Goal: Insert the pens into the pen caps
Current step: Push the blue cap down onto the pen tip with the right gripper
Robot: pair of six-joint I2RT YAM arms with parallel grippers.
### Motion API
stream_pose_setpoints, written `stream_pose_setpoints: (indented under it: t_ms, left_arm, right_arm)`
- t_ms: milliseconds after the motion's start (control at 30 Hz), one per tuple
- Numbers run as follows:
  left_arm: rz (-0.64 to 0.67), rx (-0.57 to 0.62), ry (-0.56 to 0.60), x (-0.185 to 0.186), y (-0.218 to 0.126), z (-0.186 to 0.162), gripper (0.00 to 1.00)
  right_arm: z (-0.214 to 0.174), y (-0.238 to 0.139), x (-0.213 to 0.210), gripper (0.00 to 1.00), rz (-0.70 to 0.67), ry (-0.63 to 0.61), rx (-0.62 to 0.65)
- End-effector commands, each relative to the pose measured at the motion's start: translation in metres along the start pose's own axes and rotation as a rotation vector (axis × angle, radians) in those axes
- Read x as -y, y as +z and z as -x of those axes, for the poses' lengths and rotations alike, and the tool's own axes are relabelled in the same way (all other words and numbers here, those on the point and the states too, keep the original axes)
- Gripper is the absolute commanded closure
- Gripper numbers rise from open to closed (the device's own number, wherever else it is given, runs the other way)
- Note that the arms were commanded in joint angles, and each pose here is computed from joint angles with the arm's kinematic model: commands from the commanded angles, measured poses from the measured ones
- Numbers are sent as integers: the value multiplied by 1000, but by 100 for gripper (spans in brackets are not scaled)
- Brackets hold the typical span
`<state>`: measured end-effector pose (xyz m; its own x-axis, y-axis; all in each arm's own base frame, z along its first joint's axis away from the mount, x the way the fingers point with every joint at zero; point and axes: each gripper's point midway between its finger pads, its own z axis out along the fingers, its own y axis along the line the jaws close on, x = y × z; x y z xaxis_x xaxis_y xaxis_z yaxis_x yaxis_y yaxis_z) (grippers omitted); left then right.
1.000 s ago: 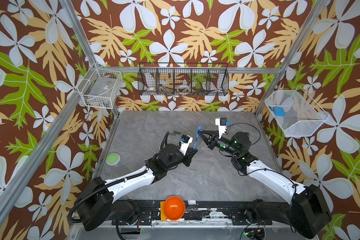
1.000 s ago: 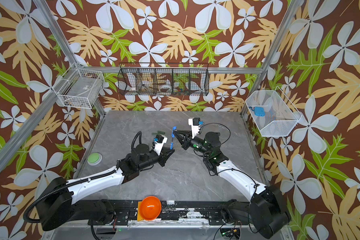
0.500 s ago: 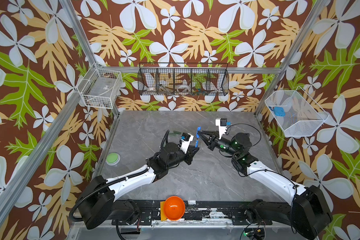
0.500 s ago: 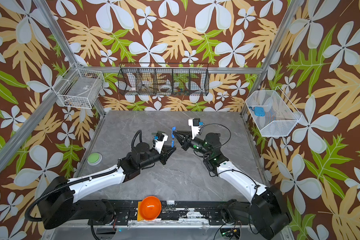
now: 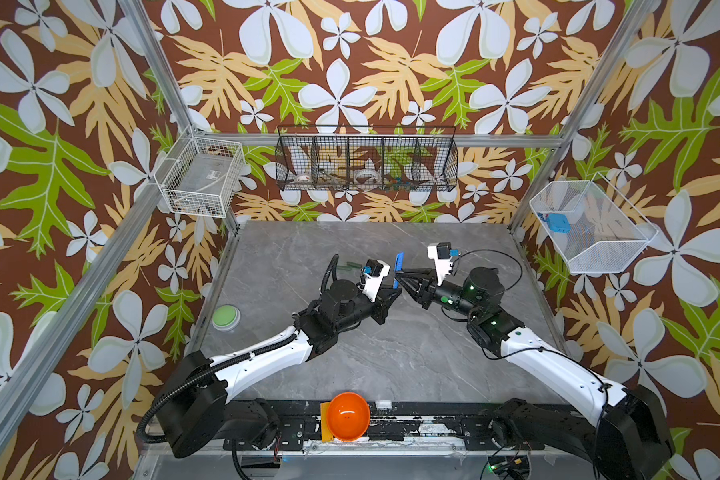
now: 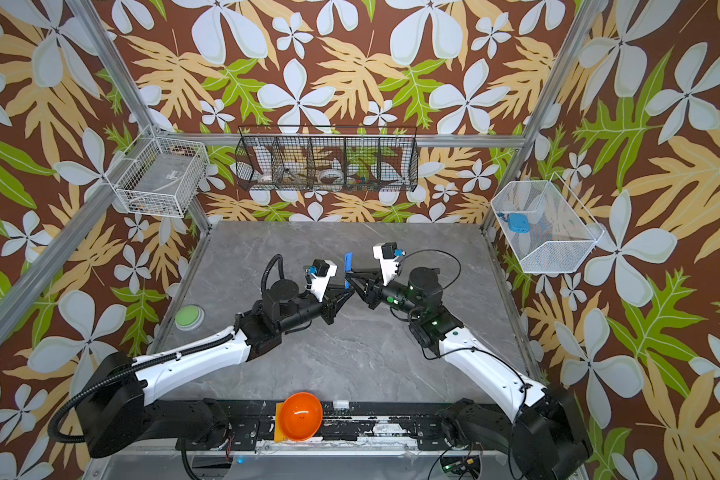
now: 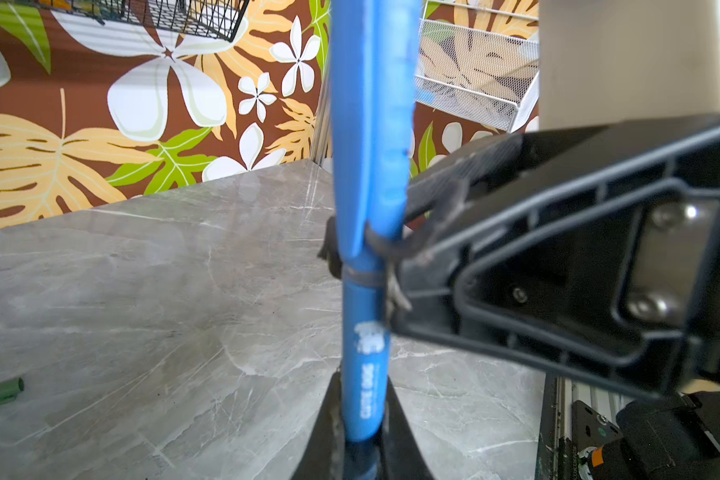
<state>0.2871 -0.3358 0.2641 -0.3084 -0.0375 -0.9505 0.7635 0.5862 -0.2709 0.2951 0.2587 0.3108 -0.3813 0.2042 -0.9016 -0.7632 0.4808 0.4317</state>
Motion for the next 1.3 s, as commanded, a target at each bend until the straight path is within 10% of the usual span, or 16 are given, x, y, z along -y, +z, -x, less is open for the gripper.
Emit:
stream_pose_setpoints:
  t_ms: [0, 700, 1267]
  left_arm:
    - [5, 22, 20, 0, 2, 7, 100]
    - [13, -53, 23, -5, 3, -21, 100]
    - [27, -15, 55, -7, 5, -10, 100]
  right_arm:
    - [-3, -7, -1, 53, -30, -73, -40]
    - [34, 17, 2, 44, 18, -34, -63]
    - [28, 29, 2, 88, 68, 9, -108]
